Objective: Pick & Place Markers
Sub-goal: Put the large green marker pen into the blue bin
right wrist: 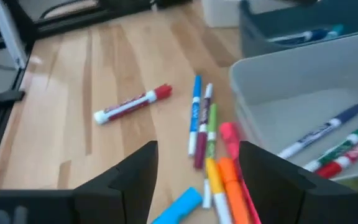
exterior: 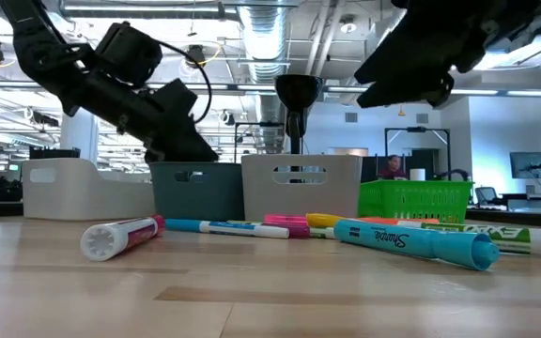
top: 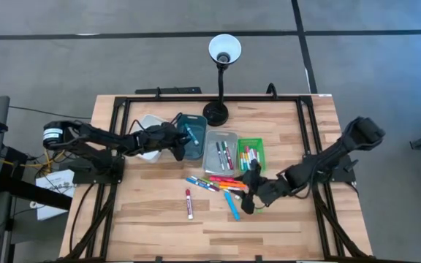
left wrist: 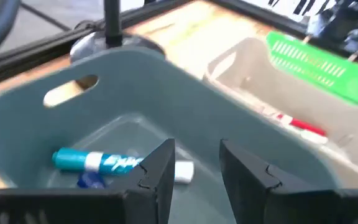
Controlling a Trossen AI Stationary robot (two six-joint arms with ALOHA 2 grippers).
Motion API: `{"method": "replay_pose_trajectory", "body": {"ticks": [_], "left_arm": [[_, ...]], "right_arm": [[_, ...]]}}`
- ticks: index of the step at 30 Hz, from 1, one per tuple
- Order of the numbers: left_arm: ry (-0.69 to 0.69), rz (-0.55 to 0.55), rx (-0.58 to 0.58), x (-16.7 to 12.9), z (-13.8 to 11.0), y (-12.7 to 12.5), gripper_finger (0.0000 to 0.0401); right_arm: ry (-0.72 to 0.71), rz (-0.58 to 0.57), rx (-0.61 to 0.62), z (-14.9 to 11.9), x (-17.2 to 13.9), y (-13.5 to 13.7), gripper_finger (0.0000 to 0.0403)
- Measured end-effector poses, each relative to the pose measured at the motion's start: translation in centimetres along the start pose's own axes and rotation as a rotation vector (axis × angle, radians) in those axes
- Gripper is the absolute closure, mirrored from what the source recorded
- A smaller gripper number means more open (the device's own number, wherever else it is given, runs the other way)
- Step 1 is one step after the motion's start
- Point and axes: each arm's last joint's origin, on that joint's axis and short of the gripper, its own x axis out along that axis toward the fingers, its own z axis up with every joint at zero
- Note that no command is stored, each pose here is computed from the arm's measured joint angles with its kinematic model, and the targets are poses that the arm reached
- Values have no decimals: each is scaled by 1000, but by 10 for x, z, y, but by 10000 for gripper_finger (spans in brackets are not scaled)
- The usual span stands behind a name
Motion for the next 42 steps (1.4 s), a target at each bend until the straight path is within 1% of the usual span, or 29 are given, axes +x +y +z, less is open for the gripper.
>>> {"method": "replay_pose_trajectory", "body": {"ticks": [3,5,10,13,17,21,23,26,30,34,37,39,42], "left_arm": [[-31,-30,3,-5,5,-6,280],[-56,-65,7,-9,9,-10,280],[-121,-201,38,-24,21,-24,280],[-144,-292,53,-33,25,-34,280],[-169,-367,63,-43,28,-44,280],[-163,-453,81,-50,26,-56,280],[-154,-486,90,-52,24,-62,280],[-143,-521,102,-55,21,-69,280],[-140,-551,123,-59,18,-75,280],[-148,-551,153,-59,18,-76,280],[-149,-551,155,-59,18,-76,280],[-149,-551,155,-59,18,-76,280],[-149,-551,155,-59,18,-76,280]], "right_arm": [[36,66,-1,3,0,12,184],[77,84,13,3,0,18,186],[225,32,8,-9,-2,26,192],[311,5,36,-20,-1,25,193],[393,-34,73,-29,-1,23,193],[463,-109,96,-35,-4,16,196],[475,-112,98,-36,-5,15,198],[493,-113,100,-40,-1,16,203],[556,-116,89,-55,8,20,209],[616,-117,77,-72,22,22,213],[631,-137,69,-77,27,22,219],[633,-147,62,-79,28,21,229],[632,-145,64,-77,27,21,261]]}}
